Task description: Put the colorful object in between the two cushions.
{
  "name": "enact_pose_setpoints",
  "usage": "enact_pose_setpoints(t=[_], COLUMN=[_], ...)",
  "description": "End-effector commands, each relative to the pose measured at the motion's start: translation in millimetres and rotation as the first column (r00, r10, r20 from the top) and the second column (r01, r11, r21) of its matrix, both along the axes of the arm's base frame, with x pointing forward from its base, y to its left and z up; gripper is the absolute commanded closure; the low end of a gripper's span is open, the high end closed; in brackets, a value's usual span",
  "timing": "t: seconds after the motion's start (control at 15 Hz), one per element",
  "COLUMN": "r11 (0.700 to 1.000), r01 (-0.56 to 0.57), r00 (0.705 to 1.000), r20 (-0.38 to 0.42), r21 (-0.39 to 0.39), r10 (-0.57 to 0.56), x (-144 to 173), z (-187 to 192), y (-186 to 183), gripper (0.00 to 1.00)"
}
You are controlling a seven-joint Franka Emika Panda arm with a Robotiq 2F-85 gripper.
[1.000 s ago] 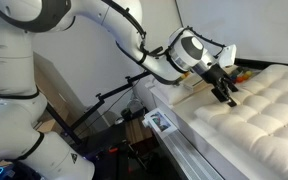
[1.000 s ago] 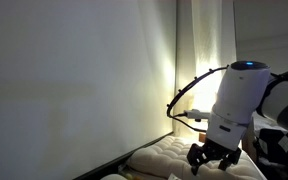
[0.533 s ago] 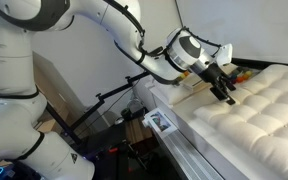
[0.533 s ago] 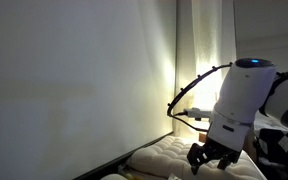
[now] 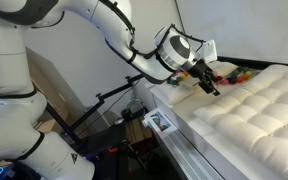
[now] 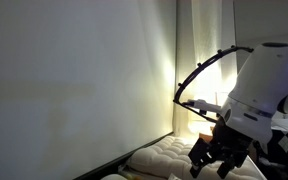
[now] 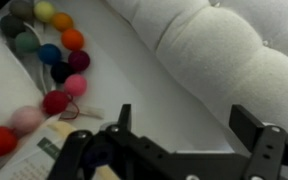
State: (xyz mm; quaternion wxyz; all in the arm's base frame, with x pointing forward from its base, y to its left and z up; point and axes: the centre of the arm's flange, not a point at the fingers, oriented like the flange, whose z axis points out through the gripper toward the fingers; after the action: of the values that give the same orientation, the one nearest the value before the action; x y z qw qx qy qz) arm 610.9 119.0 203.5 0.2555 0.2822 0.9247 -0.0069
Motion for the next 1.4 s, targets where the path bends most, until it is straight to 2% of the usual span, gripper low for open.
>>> enact_pose_setpoints(t=[0.0,0.27,0.47,0.8,1.0,1.33], r11=[0.996,0.990,0.988,0.980,0.983,0.993], r01=[-0.057,-0.030,0.010,0.089,0.125,0.111], r00=[0.998,0.999,0.999,0.995,0.990,0.992], r20=[0.001,-0.029,-0.053,-0.058,-0.074,-0.065], r21=[0.067,0.138,0.157,0.175,0.133,0.044], r10=[0.057,0.035,-0.002,-0.080,-0.116,-0.108], x=[8.4,36.4,56.1,71.7,65.5,49.2], z=[-4.2,-36.9,-60.1,-68.1,-62.4,-50.0], y=[3.0,-6.9,-23.1,-31.8,-21.8,11.4], gripper=[0.00,0.00,0.00,0.00,0.00,0.00])
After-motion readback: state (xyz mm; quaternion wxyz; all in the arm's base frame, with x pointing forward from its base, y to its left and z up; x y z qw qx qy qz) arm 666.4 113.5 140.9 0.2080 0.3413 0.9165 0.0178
